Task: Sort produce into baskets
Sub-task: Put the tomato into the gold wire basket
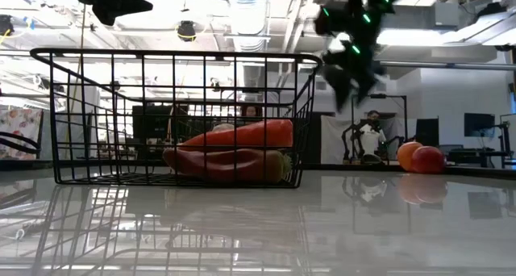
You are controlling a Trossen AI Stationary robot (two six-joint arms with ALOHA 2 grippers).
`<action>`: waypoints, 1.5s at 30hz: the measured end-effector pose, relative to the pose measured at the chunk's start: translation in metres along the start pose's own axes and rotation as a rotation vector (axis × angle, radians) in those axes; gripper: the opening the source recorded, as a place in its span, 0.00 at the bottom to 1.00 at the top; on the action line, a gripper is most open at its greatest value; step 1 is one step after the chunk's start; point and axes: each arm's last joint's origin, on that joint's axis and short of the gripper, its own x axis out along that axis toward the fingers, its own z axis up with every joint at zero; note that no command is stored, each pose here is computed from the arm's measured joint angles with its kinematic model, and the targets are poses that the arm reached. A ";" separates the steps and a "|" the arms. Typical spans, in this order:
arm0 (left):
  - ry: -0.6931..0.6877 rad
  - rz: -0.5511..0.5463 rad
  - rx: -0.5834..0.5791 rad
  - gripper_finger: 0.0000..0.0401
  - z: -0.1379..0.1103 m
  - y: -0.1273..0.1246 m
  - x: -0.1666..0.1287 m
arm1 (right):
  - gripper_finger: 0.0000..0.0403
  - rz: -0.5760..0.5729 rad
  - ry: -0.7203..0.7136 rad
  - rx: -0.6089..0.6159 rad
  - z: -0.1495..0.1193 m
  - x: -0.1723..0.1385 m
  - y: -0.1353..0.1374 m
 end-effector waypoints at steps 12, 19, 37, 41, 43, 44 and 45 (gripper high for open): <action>-0.009 0.011 0.003 0.62 0.001 0.000 0.000 | 0.97 -0.164 0.120 0.363 -0.078 0.051 -0.072; -0.009 0.012 0.003 0.62 0.001 0.000 0.000 | 0.97 -0.249 0.099 0.371 -0.091 0.056 -0.080; -0.003 0.005 0.005 0.62 0.000 0.000 0.000 | 0.95 -0.239 0.120 0.387 -0.097 0.081 -0.067; -0.004 0.005 0.005 0.62 0.000 0.000 0.000 | 0.94 -0.161 0.083 0.338 -0.095 0.070 -0.047; -0.005 0.005 0.004 0.62 0.000 0.000 0.000 | 0.94 -0.111 0.060 0.333 -0.096 0.062 -0.035; -0.006 0.006 0.004 0.62 0.001 0.000 0.000 | 0.93 -0.082 0.051 0.336 -0.097 0.058 -0.029; -0.008 0.006 0.003 0.62 0.001 0.000 0.000 | 0.93 -0.045 0.040 0.336 -0.097 0.053 -0.023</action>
